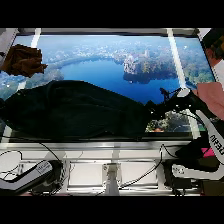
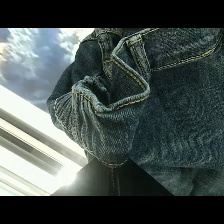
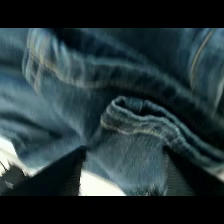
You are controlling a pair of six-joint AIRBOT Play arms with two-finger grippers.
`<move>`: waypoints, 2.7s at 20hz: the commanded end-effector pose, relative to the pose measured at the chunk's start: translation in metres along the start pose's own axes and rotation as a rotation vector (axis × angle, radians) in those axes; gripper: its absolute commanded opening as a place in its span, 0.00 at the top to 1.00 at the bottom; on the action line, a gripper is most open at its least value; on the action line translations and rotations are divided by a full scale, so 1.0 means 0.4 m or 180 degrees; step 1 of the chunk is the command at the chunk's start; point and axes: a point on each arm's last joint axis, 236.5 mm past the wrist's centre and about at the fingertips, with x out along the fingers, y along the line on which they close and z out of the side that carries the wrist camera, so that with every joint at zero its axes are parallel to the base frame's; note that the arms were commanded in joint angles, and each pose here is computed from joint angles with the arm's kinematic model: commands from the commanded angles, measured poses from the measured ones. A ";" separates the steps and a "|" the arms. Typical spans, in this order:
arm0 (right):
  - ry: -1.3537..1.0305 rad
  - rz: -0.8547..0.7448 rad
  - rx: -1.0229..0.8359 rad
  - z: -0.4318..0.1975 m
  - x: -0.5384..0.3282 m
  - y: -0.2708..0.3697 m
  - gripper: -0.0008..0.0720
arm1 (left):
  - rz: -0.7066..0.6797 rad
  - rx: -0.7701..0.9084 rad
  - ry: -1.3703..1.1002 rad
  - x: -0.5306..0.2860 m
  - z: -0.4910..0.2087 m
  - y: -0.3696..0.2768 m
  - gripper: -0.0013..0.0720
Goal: Fold the clothes and pants, and hang the long-sleeved shirts on hangers.
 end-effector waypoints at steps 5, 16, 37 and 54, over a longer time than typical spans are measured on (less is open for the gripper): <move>-0.0530 0.0189 0.0090 0.117 -0.015 0.045 0.96 | -0.0005 0.0006 0.0012 0.003 -0.001 -0.002 0.91; 0.0287 -0.0301 -0.0190 -0.022 -0.087 0.017 0.26 | -0.0095 -0.0031 0.0017 0.009 0.001 -0.018 0.91; 0.0071 -0.0688 0.0499 0.052 0.040 -0.040 0.49 | -0.0110 -0.0036 0.0110 0.035 -0.008 -0.018 0.91; -0.0020 -0.1240 -0.1205 0.044 -0.156 -0.015 0.96 | -0.0110 -0.0038 0.0112 0.035 -0.008 -0.018 0.91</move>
